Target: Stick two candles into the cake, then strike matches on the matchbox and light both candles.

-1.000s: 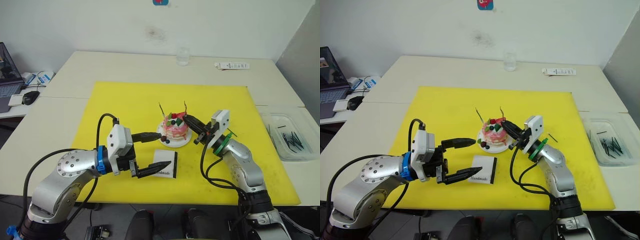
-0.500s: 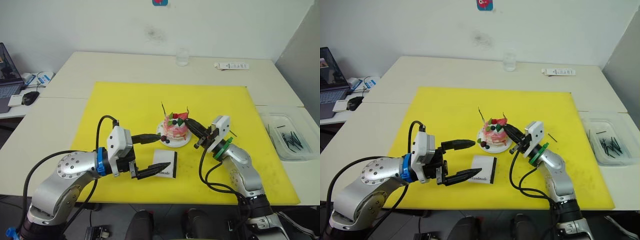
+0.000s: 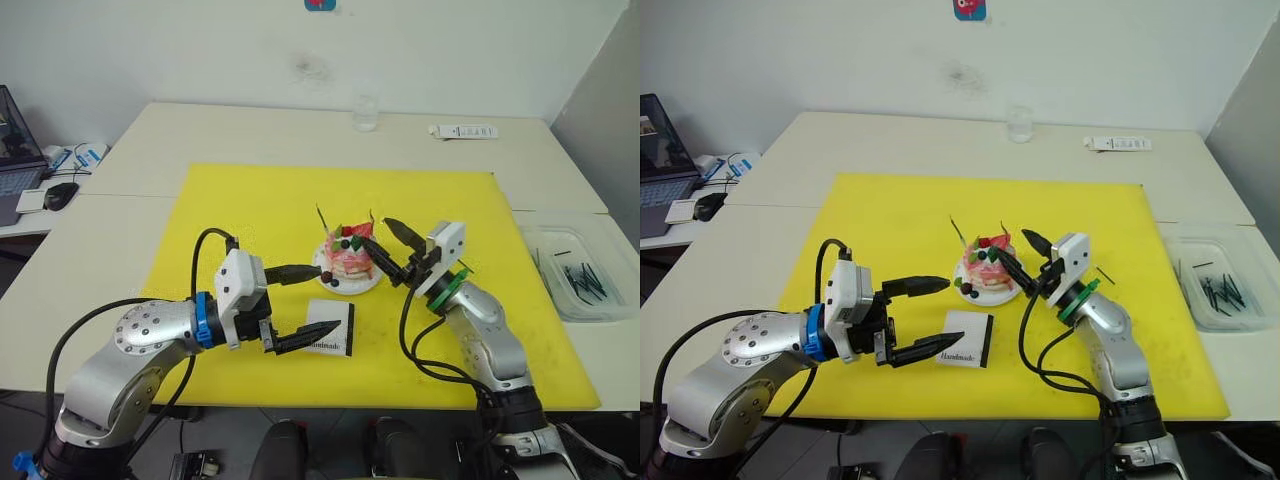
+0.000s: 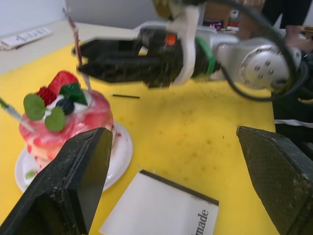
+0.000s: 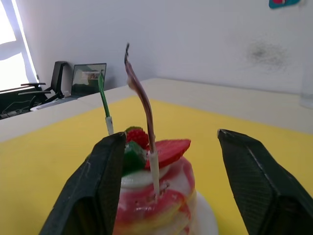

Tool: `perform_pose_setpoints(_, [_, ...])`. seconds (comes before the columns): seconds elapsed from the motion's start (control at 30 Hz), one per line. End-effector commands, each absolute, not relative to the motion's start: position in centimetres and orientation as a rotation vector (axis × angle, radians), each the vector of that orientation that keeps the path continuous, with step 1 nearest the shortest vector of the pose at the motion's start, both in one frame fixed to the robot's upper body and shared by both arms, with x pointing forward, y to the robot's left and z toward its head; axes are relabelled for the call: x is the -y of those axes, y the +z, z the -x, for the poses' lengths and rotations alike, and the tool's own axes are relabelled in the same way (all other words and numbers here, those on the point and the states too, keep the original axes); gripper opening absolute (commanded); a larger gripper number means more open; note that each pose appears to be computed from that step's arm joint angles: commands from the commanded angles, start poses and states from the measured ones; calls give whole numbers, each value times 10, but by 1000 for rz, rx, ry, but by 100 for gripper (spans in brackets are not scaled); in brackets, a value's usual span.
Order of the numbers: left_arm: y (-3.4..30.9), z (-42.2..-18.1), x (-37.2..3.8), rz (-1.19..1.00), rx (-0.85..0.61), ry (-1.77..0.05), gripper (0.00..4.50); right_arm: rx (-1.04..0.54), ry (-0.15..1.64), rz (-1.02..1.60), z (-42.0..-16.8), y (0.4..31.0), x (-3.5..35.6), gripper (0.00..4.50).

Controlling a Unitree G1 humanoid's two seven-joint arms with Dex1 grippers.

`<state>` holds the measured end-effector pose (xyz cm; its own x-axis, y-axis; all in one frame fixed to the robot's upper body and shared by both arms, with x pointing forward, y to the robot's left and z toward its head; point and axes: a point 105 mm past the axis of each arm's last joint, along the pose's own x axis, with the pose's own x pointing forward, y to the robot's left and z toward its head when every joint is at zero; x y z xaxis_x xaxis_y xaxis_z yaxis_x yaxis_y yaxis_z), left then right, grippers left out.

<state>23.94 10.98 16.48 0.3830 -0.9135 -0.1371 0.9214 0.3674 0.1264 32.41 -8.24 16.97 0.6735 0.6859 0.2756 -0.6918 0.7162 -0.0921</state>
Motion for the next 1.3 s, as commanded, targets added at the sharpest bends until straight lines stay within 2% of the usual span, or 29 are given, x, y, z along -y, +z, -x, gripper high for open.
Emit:
perform_pose_setpoints(0.03, [165,-246,-116,-178,-118,-1123,450,382,778,17,-311,203,96,303])
perform_pose_setpoints(0.2, [164,-252,-134,-44,-307,-1068,450,280,743,166,-298,202,120,303])
perform_pose_setpoints(0.33, [159,-247,-155,124,-485,-1049,450,147,813,296,-286,187,137,303])
perform_pose_setpoints(0.43, [150,-240,-167,230,-634,-1045,450,57,948,371,-272,172,136,248])
perform_pose_setpoints(0.57, [144,-236,-167,339,-729,-1080,450,-69,1056,456,-266,146,127,106])
perform_pose_setpoints(0.63, [141,-241,-165,388,-743,-1072,450,-101,1083,477,-267,138,120,27])
perform_pose_setpoints(0.67, [138,-245,-163,416,-752,-1061,450,-118,1102,485,-267,133,115,4])
perform_pose_setpoints(1.1, [108,-254,-145,466,-825,-1046,450,-246,1223,573,-271,102,85,4])
perform_pose_setpoints(1.3, [98,-256,-141,495,-842,-1028,450,-256,1252,560,-274,94,75,4])
